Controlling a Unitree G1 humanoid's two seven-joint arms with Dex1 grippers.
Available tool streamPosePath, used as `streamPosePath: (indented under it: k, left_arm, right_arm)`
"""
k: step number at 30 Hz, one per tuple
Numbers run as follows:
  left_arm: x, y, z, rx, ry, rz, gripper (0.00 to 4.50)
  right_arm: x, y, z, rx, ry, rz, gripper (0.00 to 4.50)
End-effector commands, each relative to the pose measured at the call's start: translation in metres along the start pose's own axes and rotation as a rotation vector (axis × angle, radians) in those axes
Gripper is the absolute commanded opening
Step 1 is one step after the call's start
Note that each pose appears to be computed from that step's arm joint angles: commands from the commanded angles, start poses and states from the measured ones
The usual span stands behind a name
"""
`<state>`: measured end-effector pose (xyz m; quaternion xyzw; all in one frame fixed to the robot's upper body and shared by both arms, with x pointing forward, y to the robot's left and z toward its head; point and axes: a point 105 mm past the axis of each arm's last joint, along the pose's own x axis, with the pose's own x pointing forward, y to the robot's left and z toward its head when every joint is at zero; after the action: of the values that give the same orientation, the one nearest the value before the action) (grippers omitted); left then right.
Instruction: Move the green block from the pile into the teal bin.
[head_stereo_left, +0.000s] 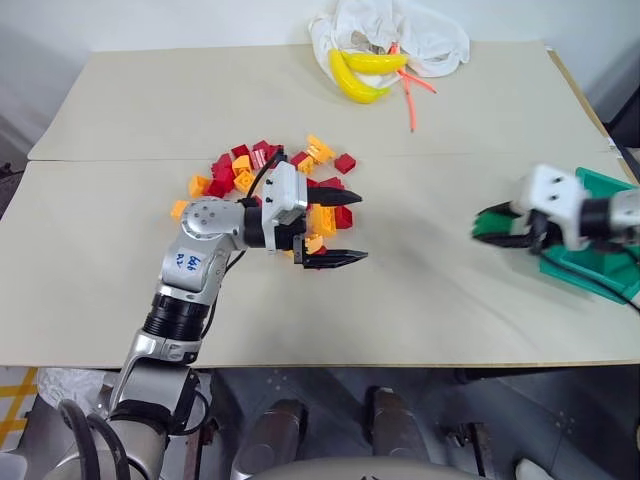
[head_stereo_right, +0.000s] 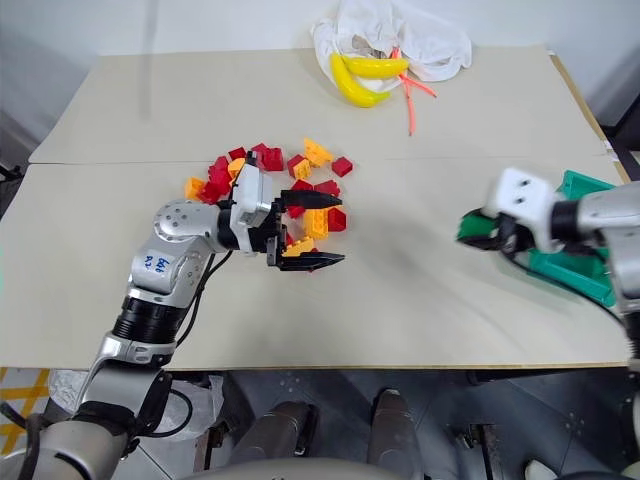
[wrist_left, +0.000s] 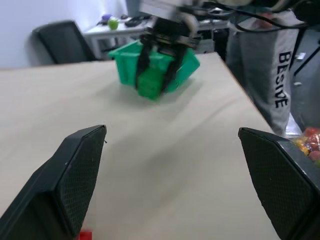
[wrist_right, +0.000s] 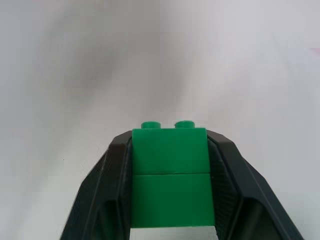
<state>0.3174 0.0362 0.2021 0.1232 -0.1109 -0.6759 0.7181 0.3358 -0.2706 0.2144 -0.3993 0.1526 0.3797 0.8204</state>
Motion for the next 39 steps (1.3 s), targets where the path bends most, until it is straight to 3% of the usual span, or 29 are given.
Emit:
streamPosePath:
  k: [1,13,22,25,31,39]
  left_arm:
    - [0.007,0.002,0.006,0.029,-0.02,-0.008,4.5]
    - [0.005,0.008,0.007,0.031,-0.012,0.002,4.5]
    - [0.001,0.012,0.008,0.041,-0.004,0.008,4.5]
    - [0.0,0.013,0.008,0.043,-0.002,0.011,4.5]
    - [-0.014,0.024,0.016,0.05,-0.004,0.079,4.5]
    - [-0.054,0.046,0.036,0.077,0.015,0.224,4.5]
  right_arm:
    - [-0.032,-0.038,0.001,-0.046,0.021,-0.176,1.52]
    - [-0.046,-0.076,-0.05,0.004,0.232,-0.368,1.52]
    - [-0.055,-0.068,-0.07,0.012,0.337,-0.311,1.52]
    - [-0.057,-0.066,-0.076,0.03,0.374,-0.3,2.46]
    - [-0.056,-0.066,-0.059,0.027,0.291,-0.278,4.4]
    - [-0.052,-0.051,-0.037,0.057,0.168,-0.191,4.45]
